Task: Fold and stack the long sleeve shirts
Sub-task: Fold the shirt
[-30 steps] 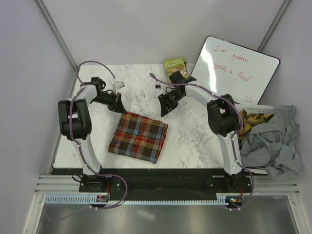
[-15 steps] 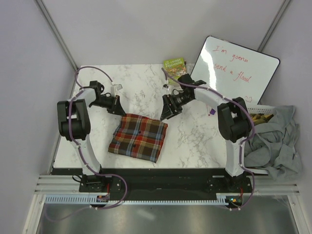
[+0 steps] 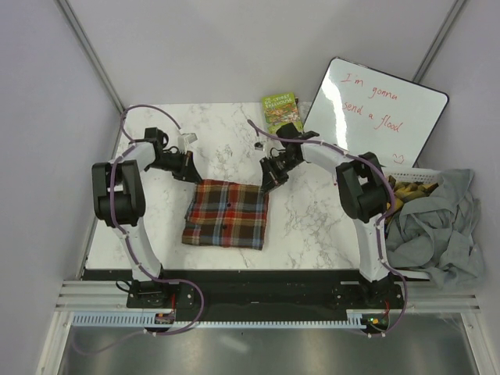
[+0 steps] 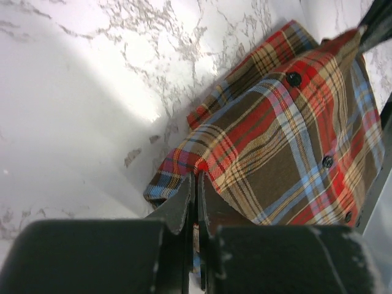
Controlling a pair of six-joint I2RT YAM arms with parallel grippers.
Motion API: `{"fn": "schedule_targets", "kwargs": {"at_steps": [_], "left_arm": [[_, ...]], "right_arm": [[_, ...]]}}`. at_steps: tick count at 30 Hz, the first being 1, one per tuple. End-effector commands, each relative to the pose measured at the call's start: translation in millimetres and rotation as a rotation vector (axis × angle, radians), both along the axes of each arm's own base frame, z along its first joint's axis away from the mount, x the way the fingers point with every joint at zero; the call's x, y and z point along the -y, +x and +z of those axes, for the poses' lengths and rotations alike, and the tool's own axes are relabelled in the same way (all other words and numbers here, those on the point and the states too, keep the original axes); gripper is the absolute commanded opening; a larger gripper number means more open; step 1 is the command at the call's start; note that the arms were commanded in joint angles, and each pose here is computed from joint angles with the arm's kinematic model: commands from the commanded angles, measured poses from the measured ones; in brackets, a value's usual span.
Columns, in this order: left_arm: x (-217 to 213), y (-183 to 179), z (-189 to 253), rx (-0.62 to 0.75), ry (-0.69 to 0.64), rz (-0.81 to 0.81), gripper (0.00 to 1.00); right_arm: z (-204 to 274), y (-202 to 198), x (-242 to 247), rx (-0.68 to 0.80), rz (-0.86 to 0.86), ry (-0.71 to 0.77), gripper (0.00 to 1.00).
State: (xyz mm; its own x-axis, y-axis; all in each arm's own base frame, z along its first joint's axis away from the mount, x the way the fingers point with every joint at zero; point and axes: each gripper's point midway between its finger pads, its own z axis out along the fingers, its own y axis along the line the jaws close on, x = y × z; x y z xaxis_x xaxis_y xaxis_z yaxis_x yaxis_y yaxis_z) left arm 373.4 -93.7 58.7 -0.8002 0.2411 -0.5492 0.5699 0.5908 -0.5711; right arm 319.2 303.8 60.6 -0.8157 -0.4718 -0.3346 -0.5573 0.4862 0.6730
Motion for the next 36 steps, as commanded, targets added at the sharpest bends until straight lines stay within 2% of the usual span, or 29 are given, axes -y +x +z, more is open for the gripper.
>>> {"fn": "schedule_targets", "kwargs": {"at_steps": [1,5,10,20,26,31,33,34,35,36], "left_arm": [[17.1,19.5,-12.0,-0.005,0.039,0.024,0.02],[36.2,29.7,-16.4,-0.013,0.055,0.052,0.02],[36.5,34.3,-6.3,-0.005,0.029,0.074,0.02],[20.0,52.2,4.4,0.064,0.090,0.106,0.02],[15.3,64.9,9.8,0.090,0.113,0.109,0.02],[9.1,75.2,-9.6,0.069,0.157,0.113,0.03],[-9.0,85.7,-9.8,0.066,0.160,0.162,0.03],[-7.3,86.7,-10.6,0.060,0.144,0.159,0.06],[-9.7,90.8,-5.3,0.069,0.131,0.168,0.10],[-10.7,91.5,-1.1,0.070,0.118,0.174,0.22]], "right_arm": [[-14.8,63.7,34.9,0.154,-0.054,-0.103,0.04],[-21.9,88.0,52.0,0.193,-0.070,-0.144,0.04],[-19.7,85.9,49.9,0.180,-0.059,-0.130,0.05],[5.7,85.6,40.2,0.180,-0.086,-0.073,0.06],[22.7,88.0,35.5,0.207,-0.073,-0.036,0.14],[9.3,97.8,33.5,0.201,-0.085,-0.050,0.15],[9.1,101.3,31.3,0.203,-0.096,-0.042,0.15],[11.2,102.2,29.9,0.195,-0.112,-0.038,0.18],[13.8,104.4,29.1,0.205,-0.117,-0.033,0.28],[15.4,105.5,29.7,0.210,-0.123,-0.038,0.40]]}}
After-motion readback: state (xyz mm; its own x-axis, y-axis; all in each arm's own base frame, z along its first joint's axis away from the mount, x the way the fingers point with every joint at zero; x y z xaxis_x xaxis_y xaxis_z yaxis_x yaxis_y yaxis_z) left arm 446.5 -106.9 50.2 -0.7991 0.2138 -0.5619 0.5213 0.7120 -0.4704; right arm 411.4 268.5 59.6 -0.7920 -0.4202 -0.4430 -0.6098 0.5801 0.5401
